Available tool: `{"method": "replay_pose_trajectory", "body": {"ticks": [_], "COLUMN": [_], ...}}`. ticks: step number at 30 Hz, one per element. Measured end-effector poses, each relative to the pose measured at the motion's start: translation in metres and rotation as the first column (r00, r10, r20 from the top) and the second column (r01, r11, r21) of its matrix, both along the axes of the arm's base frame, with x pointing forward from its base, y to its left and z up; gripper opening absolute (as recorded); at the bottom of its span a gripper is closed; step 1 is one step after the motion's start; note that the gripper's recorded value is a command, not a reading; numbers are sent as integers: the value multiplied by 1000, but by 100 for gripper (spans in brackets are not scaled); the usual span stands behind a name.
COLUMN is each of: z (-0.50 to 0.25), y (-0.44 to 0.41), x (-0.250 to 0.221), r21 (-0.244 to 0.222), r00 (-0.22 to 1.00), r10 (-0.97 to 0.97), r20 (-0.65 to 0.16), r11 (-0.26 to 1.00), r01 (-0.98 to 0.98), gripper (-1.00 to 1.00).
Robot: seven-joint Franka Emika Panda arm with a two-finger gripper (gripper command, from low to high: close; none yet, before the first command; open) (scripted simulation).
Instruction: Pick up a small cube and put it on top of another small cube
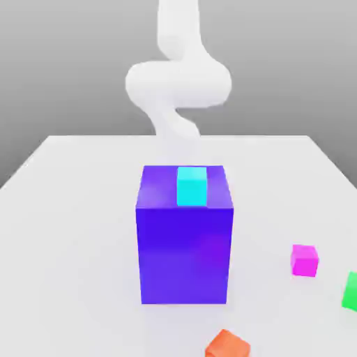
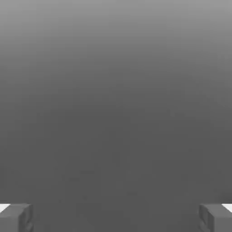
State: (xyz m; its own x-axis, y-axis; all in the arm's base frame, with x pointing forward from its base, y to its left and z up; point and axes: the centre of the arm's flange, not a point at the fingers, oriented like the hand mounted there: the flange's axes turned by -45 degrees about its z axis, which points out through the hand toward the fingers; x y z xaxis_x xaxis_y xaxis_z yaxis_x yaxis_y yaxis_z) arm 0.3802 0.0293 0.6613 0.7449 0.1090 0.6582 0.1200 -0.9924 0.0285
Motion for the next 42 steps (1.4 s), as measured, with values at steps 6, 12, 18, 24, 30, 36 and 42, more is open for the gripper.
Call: {"method": "replay_pose_trajectory", "body": {"ticks": [6, 12, 18, 24, 30, 36, 42], "z": [-137, -274, -402, -491, -530, -525, -473], "y": [91, 175, 237, 244, 243, 243, 246], "x": [43, 23, -51, -99, -101, -101, -97], "r21": [-88, -121, -99, -60, -58, -58, -58], "r00": [926, 726, 421, 240, 235, 235, 242], "r10": [320, 565, 708, 717, 717, 716, 713], "r20": [-201, -392, -567, -654, -656, -657, -658], "r11": [935, 751, 449, 267, 263, 263, 273], "r01": [-343, -650, -888, -962, -963, -963, -960], "gripper": [0, 0, 0, 0, -100, -100, -100]}}
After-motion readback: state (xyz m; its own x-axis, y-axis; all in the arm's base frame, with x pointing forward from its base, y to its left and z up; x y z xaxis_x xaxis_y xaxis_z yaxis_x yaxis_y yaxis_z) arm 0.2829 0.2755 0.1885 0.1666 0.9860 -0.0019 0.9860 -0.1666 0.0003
